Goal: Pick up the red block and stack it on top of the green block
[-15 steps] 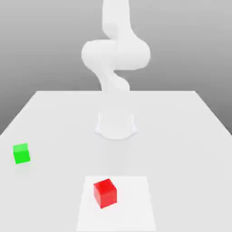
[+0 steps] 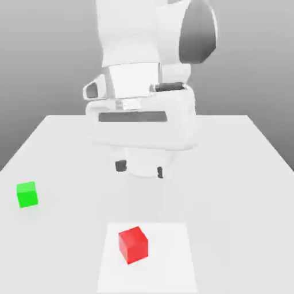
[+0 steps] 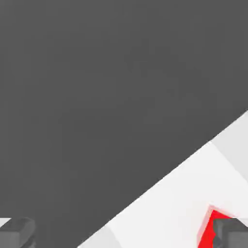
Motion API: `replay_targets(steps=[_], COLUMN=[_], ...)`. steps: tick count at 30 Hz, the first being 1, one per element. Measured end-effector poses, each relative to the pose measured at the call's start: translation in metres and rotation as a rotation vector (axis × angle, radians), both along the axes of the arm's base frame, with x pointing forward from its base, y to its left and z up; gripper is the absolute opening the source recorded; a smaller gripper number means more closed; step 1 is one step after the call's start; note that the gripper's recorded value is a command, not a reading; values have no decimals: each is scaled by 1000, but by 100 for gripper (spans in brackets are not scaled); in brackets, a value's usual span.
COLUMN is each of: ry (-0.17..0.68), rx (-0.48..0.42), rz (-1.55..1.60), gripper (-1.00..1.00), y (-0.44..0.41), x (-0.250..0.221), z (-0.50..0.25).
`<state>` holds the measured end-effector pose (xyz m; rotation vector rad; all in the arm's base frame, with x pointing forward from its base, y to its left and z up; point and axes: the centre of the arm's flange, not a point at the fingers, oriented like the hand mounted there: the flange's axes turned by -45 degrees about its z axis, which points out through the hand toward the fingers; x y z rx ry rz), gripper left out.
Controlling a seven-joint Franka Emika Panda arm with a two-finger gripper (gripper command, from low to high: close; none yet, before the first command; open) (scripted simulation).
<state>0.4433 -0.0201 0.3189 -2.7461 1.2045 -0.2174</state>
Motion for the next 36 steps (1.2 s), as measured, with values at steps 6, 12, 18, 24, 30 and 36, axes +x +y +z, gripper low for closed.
replay_targets(steps=[6,12,18,24,30,36], ry=[179,193,191,189,197,202], rx=[-36,-41,-41,-43,-23,11], rz=[-251,-266,-267,-265,-420,-717], gripper=[0,0,-100,-100,-100,-100], y=[-11,-11,-10,-11,-50,-121], x=[-38,-42,-43,-41,-49,-69], z=[-107,-167,-173,-139,-107,-99])
